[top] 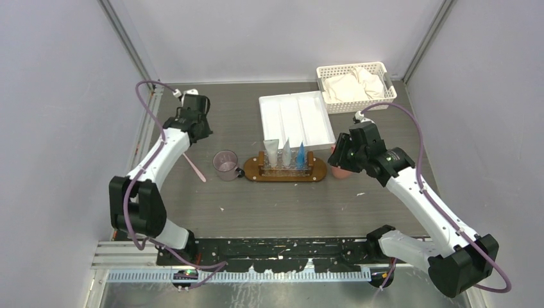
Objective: Prepare toiletry sets of a toothbrush and toothpaste on the tray
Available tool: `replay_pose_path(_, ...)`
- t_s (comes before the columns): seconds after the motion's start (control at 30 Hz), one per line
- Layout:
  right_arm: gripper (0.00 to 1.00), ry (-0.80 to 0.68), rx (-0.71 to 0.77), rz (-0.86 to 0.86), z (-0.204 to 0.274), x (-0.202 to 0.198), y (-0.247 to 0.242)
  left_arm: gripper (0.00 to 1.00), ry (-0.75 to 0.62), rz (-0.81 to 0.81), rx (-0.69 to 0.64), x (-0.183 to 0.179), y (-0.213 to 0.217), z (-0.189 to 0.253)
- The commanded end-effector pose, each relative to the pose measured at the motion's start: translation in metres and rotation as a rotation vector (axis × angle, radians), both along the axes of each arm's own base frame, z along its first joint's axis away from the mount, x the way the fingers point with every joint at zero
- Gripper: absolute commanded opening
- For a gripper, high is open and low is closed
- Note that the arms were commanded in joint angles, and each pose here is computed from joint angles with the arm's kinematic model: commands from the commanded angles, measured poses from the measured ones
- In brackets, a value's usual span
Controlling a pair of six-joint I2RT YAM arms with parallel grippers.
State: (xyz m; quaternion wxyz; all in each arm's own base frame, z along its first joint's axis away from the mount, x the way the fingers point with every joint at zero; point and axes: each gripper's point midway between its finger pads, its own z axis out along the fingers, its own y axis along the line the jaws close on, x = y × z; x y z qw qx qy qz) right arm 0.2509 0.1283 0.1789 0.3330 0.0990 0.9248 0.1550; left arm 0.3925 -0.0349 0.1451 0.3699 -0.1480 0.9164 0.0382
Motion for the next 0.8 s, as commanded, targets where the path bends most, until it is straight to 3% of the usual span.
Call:
replay_pose_path(0.0, 0.50, -0.041, 0.006, 0.003, 0.016, 0.003, 0.001, 0.03, -0.037, 0.050, 0.049, -0.009, 0.016, 0.024)
replay_pose_path(0.13, 0.51, -0.033, 0.014, 0.011, 0.014, 0.003, 0.003, 0.32, -0.005, 0.095, 0.062, -0.017, 0.029, 0.010)
replay_pose_path(0.23, 0.55, -0.032, 0.008, 0.025, 0.012, 0.002, 0.003, 0.43, 0.018, 0.156, -0.041, -0.020, 0.046, -0.011)
replay_pose_path(0.4, 0.62, -0.064, 0.025, 0.049, 0.015, -0.002, 0.005, 0.44, 0.101, 0.208, -0.075, -0.022, 0.070, -0.043)
replay_pose_path(0.77, 0.60, -0.052, 0.030, 0.079, 0.005, -0.005, 0.008, 0.42, 0.245, 0.245, -0.058, -0.024, 0.079, -0.105)
